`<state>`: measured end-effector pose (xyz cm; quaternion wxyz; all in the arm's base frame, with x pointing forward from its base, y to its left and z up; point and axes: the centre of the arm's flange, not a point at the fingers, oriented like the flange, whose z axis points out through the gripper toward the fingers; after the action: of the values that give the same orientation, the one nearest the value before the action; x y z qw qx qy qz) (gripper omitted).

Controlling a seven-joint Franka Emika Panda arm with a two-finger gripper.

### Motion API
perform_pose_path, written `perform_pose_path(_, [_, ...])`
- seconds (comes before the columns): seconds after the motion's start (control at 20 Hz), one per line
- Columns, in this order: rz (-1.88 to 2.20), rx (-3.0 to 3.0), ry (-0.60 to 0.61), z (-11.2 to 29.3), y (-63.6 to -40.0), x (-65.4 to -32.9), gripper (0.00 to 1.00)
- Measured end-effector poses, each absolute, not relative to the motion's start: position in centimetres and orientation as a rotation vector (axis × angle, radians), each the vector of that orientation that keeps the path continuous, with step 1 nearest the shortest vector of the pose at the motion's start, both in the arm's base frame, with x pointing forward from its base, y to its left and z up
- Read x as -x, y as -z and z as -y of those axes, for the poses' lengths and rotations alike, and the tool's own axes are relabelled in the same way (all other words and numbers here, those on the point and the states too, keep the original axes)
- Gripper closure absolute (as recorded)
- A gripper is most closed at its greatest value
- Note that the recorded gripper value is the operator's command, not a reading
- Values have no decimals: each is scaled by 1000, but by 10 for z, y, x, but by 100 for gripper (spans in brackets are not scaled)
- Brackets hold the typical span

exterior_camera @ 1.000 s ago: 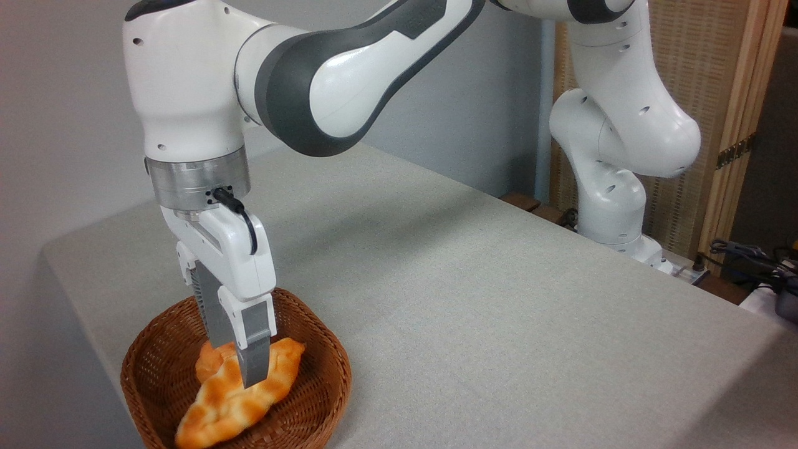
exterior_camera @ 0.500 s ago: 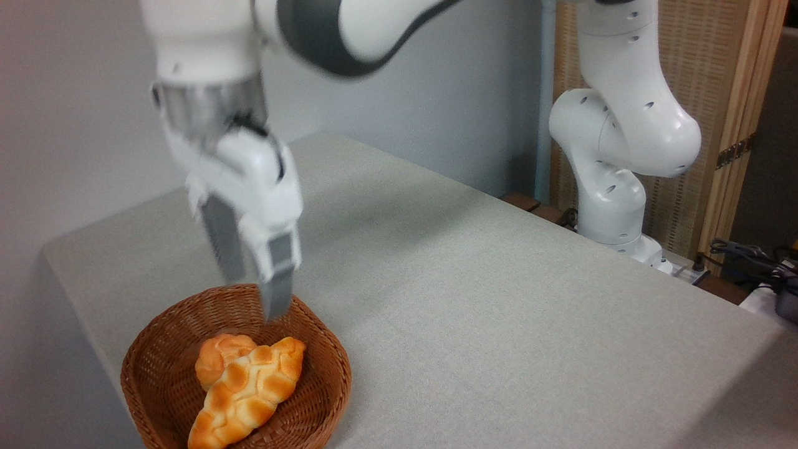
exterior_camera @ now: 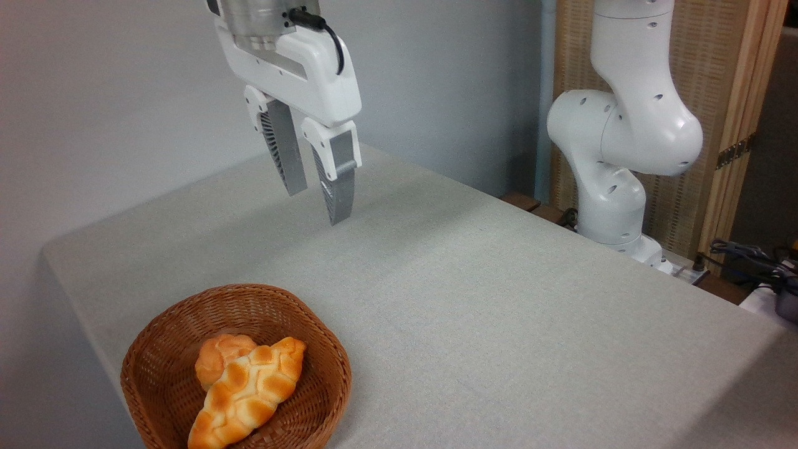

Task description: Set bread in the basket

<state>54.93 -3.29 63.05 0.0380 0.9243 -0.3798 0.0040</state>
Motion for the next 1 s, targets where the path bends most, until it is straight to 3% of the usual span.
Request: perform_pose_path(1.0, [1164, -2919, -31, 13, -622, -546, 0])
